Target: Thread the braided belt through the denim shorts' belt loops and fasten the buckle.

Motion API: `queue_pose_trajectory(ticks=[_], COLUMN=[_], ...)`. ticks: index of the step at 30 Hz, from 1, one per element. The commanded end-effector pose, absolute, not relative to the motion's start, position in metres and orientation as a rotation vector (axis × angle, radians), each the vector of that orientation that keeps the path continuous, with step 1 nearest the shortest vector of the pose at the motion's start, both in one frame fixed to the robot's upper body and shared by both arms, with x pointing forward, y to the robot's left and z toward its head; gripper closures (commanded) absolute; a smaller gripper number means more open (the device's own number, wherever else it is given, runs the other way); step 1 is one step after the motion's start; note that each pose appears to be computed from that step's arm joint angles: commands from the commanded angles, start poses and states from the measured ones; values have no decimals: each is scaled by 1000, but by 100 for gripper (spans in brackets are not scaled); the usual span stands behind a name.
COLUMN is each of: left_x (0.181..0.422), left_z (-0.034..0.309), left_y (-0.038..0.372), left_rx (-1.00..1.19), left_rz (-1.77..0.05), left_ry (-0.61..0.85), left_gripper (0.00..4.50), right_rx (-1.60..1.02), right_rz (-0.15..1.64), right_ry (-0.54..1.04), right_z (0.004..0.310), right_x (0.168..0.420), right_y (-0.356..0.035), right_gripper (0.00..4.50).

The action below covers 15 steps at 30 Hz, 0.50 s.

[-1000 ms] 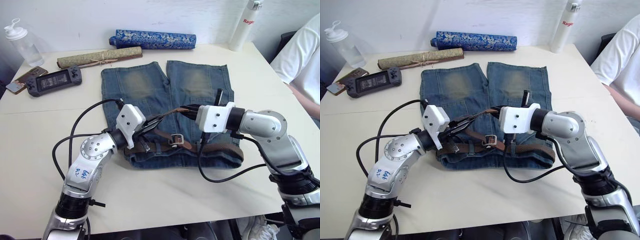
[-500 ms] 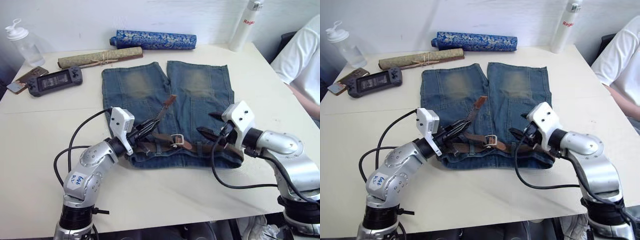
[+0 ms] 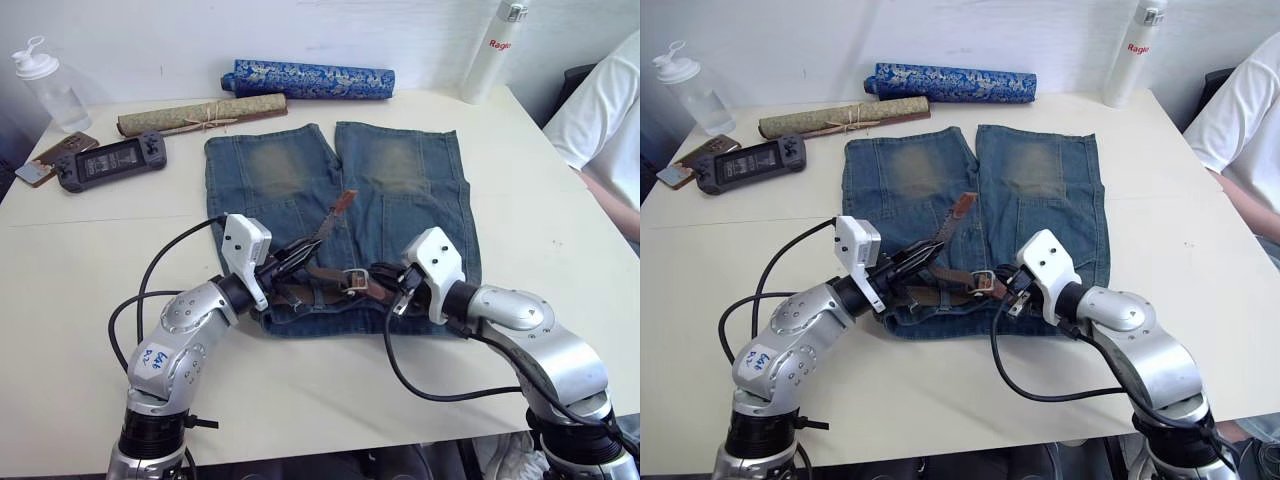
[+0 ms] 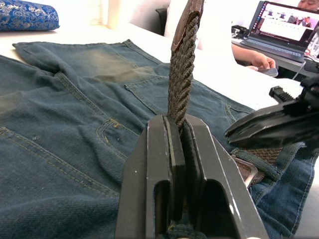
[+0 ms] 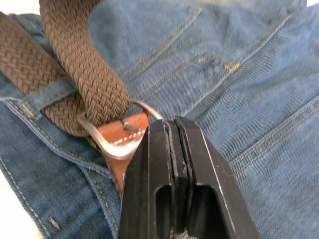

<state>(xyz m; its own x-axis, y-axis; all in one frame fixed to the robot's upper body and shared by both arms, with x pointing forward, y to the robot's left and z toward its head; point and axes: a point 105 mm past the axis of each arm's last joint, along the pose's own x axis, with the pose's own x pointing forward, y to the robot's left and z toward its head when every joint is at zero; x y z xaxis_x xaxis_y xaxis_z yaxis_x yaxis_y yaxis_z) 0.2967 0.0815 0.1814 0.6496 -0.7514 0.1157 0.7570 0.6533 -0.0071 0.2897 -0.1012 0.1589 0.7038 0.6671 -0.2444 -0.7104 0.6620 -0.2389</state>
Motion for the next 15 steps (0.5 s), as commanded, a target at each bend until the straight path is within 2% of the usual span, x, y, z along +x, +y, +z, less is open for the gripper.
queue_pose_trajectory(ticks=[1, 15], left_x=[290, 291], left_z=[196, 196], left_y=[77, 75], left_rx=[-28, -17], left_rz=[-885, -887], left_ry=[-166, -165], left_gripper=[450, 450], right_rx=[-340, -381], right_rz=[765, 794], right_ry=[124, 153], right_z=[162, 154], right_x=[288, 286], right_y=[-101, -87], right_gripper=[441, 441])
